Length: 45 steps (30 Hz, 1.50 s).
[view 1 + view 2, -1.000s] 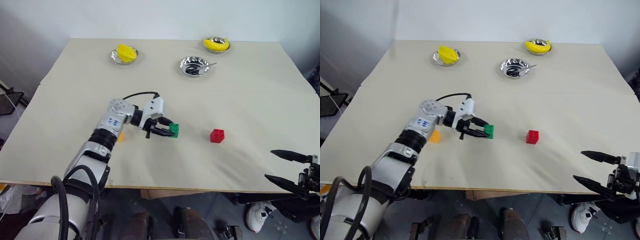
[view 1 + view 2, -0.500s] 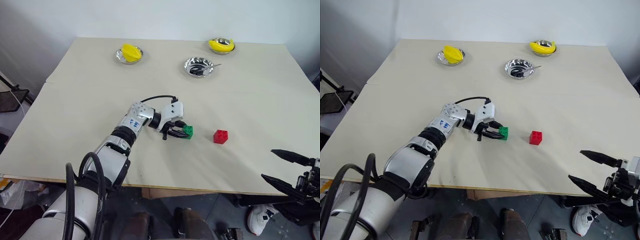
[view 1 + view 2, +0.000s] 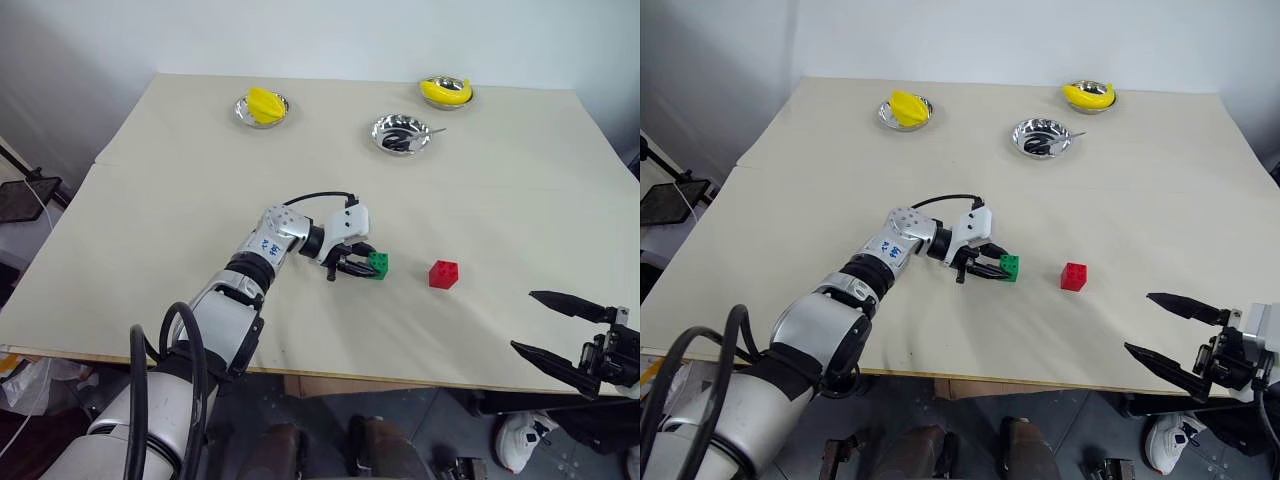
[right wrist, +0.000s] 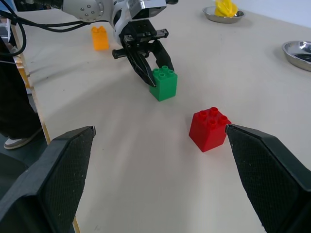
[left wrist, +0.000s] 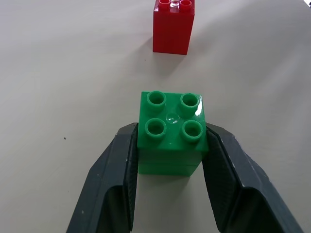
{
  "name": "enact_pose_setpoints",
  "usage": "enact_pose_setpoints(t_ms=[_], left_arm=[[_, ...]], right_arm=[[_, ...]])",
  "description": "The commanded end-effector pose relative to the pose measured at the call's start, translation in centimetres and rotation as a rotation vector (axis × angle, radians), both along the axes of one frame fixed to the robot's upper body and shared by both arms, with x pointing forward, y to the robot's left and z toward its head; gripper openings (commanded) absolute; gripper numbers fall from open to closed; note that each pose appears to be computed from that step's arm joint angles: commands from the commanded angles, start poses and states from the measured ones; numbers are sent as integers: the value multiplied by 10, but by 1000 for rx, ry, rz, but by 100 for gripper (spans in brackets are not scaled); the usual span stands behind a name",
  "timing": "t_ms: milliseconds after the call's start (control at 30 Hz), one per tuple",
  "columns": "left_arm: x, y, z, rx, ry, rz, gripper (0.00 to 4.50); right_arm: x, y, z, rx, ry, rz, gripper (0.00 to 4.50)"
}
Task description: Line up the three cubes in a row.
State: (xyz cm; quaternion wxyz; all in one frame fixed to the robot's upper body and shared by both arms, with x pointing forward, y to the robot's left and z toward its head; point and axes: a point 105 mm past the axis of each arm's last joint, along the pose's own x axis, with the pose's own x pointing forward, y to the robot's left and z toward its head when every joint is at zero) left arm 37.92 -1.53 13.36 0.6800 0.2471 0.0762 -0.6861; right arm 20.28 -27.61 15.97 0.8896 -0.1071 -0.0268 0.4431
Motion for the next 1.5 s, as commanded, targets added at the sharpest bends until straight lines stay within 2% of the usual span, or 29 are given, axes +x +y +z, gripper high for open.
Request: enact_pose_setpoints(t_ms=[33,133,233,400,567,600,667,700,767,933,1133,1300,1433,1500], left_arm=[[0,-8,7,-18,-17,-8,224],[5,-9,23,-81,-89,9,305],[6,-4,29,-96,-85,-1,388],[-1,13,36,-97,-68,-89,388],[-3,35,63,-190,-95,-130,388],[-4,49,78,-255,-123,-131,388],[-8,85,102,-358,-206,-101,424],[-11,104,108,-390,-243,-74,447],[-19,142,111,-431,-300,39,447],[-54,223,101,-500,-344,413,447],[-117,300,72,-534,-364,866,447],[-178,332,21,-511,-253,1166,447],[-213,342,-17,-475,-135,1303,447],[-219,336,-25,-474,-108,1317,447]], right_arm=[[-1,4,2,15,-12,13,450],[1,7,0,22,-8,19,450],[3,8,-1,27,-7,22,450],[8,10,-2,33,-5,34,450],[11,11,-3,42,-4,60,450],[15,13,-3,50,-3,75,450],[24,19,-2,77,4,112,450],[30,21,0,87,1,126,450],[40,28,3,100,-5,165,450],[55,43,7,89,-18,280,450],[66,60,12,73,-44,415,450],[72,72,16,80,-53,499,450],[74,78,16,62,-58,527,450],[76,77,16,60,-52,525,450]])
